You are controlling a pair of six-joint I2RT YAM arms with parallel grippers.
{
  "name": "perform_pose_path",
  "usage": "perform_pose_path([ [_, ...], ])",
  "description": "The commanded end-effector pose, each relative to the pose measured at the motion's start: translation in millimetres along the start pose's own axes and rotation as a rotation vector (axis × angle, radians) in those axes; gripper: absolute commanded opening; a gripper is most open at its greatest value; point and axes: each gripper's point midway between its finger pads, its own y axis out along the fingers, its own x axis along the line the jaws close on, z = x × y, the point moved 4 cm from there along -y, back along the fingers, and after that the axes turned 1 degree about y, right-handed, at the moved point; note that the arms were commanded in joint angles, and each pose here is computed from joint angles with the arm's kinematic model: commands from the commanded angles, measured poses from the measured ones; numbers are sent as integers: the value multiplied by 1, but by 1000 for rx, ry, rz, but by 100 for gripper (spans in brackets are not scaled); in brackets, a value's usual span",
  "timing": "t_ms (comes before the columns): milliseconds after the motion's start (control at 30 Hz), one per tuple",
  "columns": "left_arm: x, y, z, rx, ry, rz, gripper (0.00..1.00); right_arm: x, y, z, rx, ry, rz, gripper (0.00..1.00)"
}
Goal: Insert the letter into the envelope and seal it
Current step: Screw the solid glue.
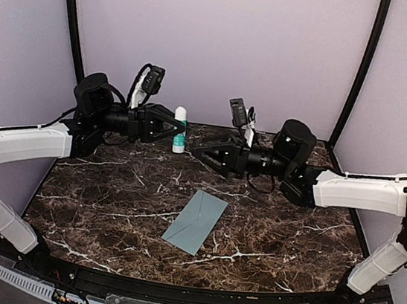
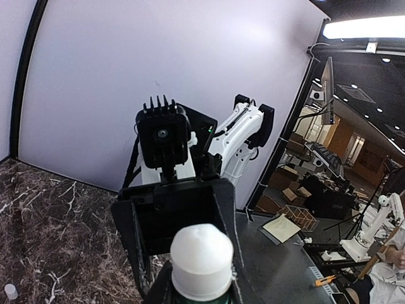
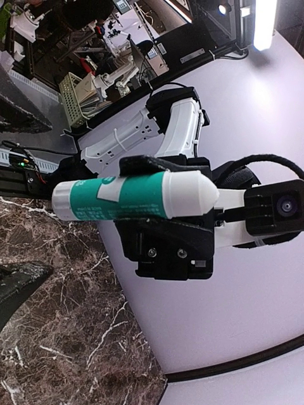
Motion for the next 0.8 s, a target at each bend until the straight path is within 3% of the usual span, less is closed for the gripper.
perform_pose_path([
  [0,-24,-1,-7,-10,64,67,0,13,19,-13,-17,-52,-81,63],
  [500,-25,4,-3,-6,52,77,0,19,42,1,26,-28,-179,35],
  [767,-25,4,-3,-4,48,79,0,22,40,-3,8,-36,-185,29],
])
